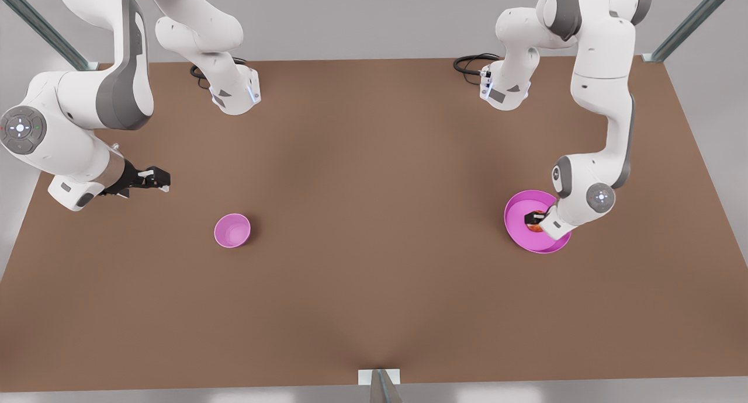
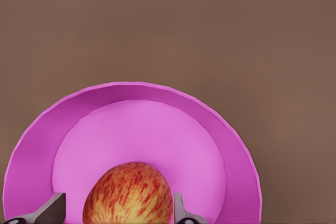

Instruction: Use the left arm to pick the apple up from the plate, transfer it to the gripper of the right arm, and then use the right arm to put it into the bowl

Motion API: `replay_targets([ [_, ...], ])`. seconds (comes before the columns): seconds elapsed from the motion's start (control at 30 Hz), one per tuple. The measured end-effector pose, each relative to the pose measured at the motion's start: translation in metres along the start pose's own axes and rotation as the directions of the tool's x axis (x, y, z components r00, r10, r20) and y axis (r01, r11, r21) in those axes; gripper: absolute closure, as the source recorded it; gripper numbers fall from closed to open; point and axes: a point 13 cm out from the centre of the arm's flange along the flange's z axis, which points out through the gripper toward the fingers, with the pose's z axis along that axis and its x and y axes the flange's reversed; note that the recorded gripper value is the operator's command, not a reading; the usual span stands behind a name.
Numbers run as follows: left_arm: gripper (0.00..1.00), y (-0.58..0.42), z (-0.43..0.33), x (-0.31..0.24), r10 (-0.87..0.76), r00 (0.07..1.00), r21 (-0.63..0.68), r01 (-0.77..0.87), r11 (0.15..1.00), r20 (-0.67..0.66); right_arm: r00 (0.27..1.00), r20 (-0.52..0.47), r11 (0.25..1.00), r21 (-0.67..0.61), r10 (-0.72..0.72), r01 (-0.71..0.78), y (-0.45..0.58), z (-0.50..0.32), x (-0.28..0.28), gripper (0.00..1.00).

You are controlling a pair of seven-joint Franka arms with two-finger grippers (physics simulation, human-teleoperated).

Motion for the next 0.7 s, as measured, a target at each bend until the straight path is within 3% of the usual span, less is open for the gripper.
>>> replay_targets([
  [0.7, 0.00, -0.003, 0.026, 0.010, 0.038, 0.999, -0.001, -0.038, 0.999, -0.032, 1.000, -0.006, 1.000, -0.001, -0.007, 0.007, 0.002, 0.004, -0.002, 0.00],
])
